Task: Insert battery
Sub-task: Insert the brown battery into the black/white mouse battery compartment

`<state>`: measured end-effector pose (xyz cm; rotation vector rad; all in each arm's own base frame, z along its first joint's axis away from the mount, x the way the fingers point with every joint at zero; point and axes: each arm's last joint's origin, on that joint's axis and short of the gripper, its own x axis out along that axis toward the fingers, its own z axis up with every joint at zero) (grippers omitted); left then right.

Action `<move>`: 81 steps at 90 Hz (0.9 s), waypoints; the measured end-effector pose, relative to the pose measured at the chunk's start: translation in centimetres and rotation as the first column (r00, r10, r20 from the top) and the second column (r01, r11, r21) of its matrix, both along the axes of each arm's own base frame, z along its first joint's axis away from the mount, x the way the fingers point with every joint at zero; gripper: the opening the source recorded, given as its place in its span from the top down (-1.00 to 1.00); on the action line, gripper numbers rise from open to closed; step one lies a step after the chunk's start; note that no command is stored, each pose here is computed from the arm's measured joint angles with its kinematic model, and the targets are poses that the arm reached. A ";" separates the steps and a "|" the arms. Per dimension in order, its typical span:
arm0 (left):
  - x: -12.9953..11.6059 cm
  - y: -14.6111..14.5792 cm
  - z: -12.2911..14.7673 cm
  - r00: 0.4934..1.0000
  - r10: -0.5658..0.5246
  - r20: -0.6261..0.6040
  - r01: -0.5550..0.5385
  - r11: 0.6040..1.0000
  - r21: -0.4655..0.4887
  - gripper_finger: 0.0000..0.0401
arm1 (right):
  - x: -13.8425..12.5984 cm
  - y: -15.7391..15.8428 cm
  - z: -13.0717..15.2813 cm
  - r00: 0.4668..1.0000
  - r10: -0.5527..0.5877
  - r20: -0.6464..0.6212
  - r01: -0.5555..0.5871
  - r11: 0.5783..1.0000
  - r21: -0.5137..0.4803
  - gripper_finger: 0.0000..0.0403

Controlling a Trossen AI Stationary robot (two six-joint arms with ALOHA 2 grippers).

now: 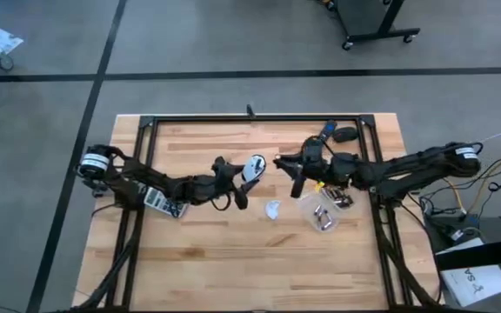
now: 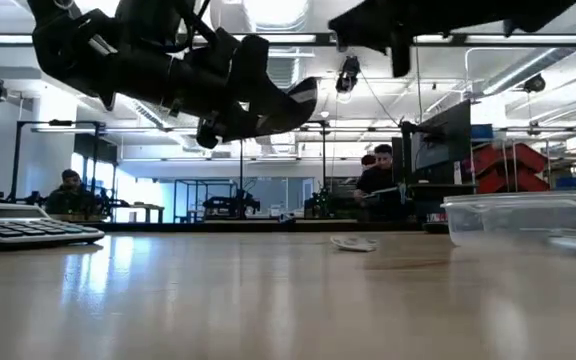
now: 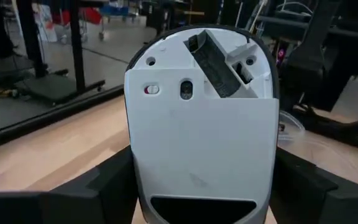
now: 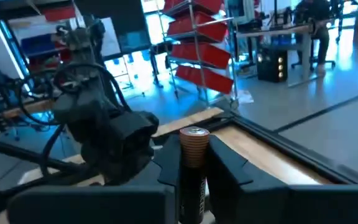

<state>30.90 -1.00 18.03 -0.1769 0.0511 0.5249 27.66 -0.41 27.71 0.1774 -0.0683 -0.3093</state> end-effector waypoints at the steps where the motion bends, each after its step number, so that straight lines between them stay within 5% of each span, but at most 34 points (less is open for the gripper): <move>1: 0.0 0.0 0.0 1.000 0.007 -0.003 -0.007 1.000 0.007 -0.33 | 0.2 0.0 0.0 1.000 -0.001 -0.004 0.001 1.000 -0.004 0.86; 26: 0.9 0.1 1.2 0.995 0.081 -0.059 -0.074 0.990 0.123 -0.31 | 4.3 0.1 -0.9 1.000 -0.010 -0.015 0.009 0.999 -0.044 0.86; 81: 0.3 0.3 1.5 0.987 0.108 -0.119 -0.095 0.990 0.108 -0.33 | 6.6 -0.5 -4.5 0.986 -0.162 -0.038 0.155 0.977 -0.145 0.86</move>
